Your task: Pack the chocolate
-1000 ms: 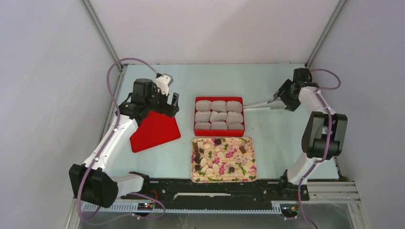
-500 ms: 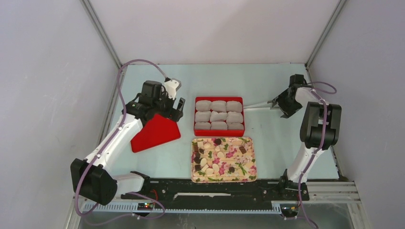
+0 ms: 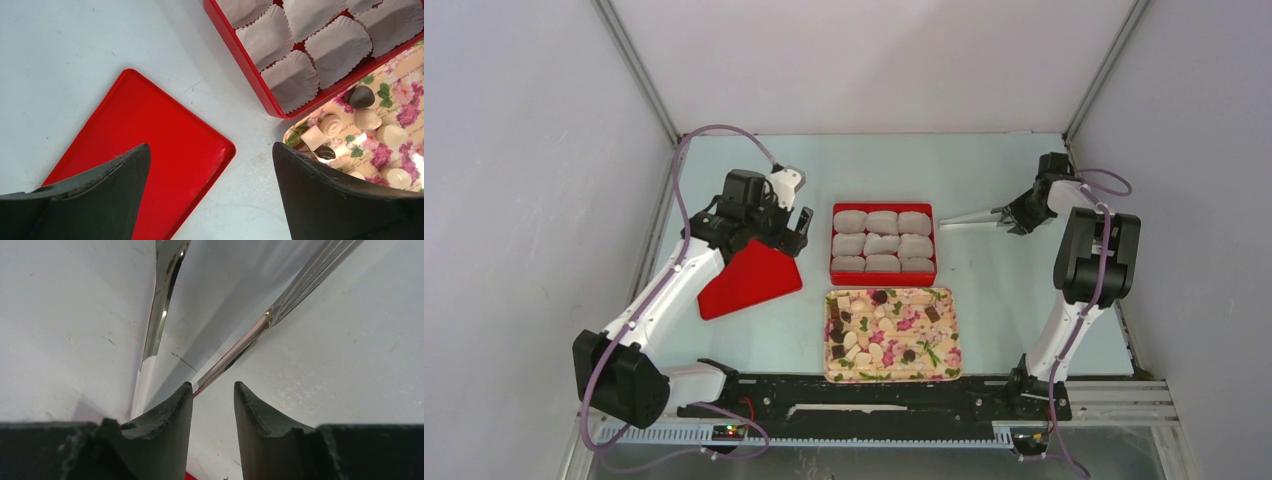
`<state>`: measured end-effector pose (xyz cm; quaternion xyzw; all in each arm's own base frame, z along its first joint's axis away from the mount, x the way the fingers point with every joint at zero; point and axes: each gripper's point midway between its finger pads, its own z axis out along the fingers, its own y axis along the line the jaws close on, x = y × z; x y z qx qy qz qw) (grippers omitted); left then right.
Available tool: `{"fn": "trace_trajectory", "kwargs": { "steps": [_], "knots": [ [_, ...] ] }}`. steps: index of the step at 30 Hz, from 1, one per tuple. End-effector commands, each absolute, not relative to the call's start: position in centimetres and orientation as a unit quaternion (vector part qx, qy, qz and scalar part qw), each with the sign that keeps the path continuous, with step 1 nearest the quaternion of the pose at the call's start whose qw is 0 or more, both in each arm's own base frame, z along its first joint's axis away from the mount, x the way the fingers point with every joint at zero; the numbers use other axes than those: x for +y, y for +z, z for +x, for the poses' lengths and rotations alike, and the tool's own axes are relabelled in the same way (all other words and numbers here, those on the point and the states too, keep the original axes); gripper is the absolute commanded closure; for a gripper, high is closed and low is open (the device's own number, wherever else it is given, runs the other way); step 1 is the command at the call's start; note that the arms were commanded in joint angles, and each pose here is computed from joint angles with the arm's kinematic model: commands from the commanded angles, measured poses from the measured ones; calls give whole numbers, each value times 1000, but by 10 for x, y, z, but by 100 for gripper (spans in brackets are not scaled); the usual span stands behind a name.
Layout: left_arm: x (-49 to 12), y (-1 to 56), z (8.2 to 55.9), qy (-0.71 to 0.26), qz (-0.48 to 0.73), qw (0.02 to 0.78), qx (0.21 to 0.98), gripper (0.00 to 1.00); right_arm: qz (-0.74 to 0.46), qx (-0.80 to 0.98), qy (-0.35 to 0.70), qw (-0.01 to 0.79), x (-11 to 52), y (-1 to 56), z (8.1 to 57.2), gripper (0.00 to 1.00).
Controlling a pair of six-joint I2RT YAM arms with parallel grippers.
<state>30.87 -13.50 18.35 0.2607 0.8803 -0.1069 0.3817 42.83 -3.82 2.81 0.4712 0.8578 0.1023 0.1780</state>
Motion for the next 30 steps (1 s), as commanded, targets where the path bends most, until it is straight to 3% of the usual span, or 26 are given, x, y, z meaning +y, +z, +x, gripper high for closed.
{"fn": "trace_trajectory", "kwargs": {
  "steps": [1,7,12,15,19,21,30],
  "knots": [
    [-139,199,314,-110,267,412,864,3,451,866,58,210,-65,33,431,62],
    [-143,198,312,-122,266,412,863,3,455,860,40,225,-86,41,428,63],
    [-143,197,311,-124,266,417,860,3,484,850,71,197,-78,29,426,41],
    [-143,197,310,-123,267,417,860,3,497,841,75,199,-79,25,432,34],
    [-141,195,308,-120,268,416,860,3,500,840,80,193,-79,19,440,35],
    [-141,195,308,-119,268,416,861,3,493,842,96,196,-76,20,448,39],
    [-142,190,308,-121,270,412,862,2,451,840,186,238,-51,71,465,42]
  ]
}}
